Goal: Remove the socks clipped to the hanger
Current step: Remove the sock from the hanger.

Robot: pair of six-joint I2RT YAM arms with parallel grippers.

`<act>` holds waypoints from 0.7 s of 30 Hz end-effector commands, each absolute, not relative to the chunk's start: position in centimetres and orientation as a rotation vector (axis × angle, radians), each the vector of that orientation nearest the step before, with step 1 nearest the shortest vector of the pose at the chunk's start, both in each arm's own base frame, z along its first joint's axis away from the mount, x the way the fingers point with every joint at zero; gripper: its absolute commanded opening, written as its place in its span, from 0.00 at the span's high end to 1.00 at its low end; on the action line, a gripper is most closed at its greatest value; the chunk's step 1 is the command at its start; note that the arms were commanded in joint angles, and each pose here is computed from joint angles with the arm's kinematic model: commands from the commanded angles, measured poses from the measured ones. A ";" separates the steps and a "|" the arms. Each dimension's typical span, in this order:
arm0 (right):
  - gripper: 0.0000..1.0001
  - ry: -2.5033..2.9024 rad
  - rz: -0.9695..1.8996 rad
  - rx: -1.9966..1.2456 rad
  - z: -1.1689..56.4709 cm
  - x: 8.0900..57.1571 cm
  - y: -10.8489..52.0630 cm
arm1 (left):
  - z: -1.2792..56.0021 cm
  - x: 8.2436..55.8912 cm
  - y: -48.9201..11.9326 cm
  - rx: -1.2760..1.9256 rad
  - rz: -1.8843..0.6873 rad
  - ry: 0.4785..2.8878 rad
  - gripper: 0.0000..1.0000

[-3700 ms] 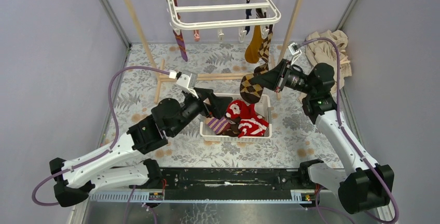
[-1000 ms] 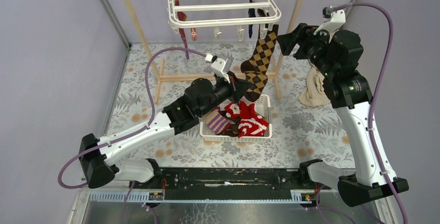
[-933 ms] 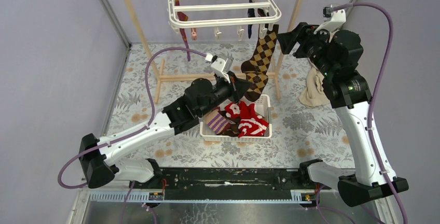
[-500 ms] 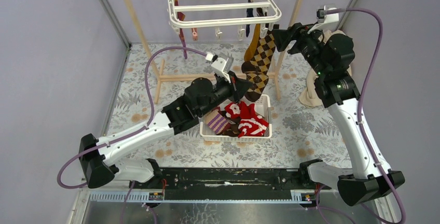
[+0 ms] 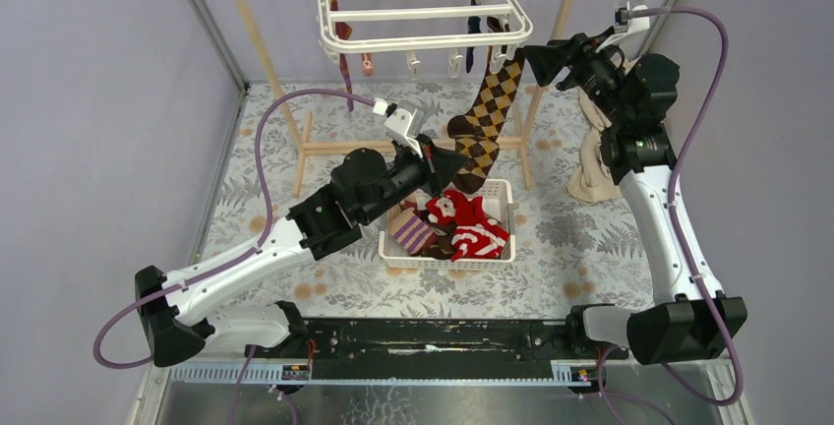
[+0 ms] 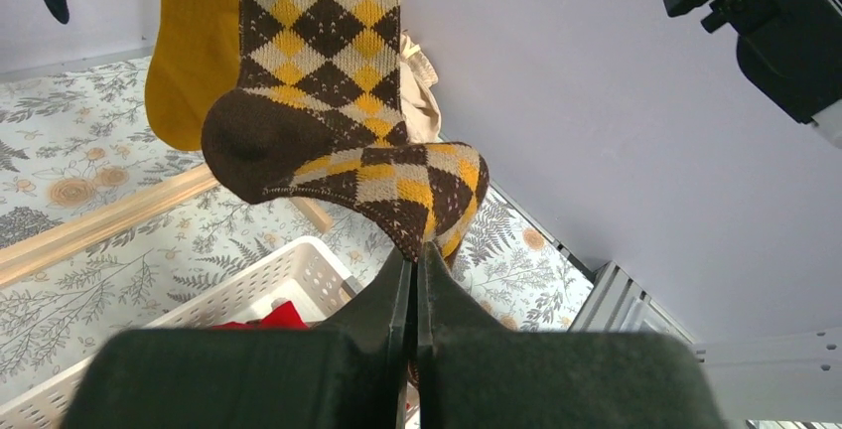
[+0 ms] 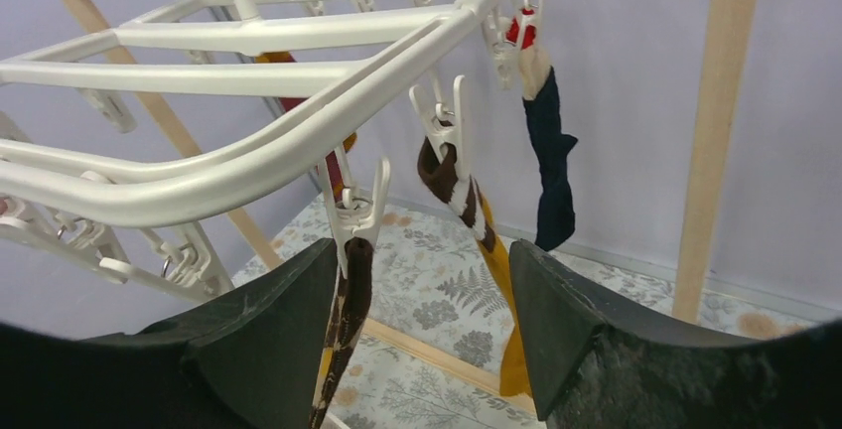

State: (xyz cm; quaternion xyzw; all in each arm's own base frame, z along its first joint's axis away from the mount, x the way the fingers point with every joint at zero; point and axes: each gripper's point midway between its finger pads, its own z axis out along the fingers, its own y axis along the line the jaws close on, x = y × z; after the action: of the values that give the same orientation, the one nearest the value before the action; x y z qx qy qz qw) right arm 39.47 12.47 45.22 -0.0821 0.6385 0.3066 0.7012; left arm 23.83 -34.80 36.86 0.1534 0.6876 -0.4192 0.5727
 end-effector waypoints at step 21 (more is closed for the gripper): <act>0.30 1.232 0.996 -0.284 48.9 40.4 14.1 | 38.3 23.7 -34.0 0.364 -0.955 1.581 1.00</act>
State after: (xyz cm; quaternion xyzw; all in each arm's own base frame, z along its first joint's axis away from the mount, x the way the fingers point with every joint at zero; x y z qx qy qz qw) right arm 41.37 14.00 45.19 -0.0982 0.5925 0.4445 0.6647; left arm 23.75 -34.51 36.56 0.1569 0.6924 -0.4121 0.5710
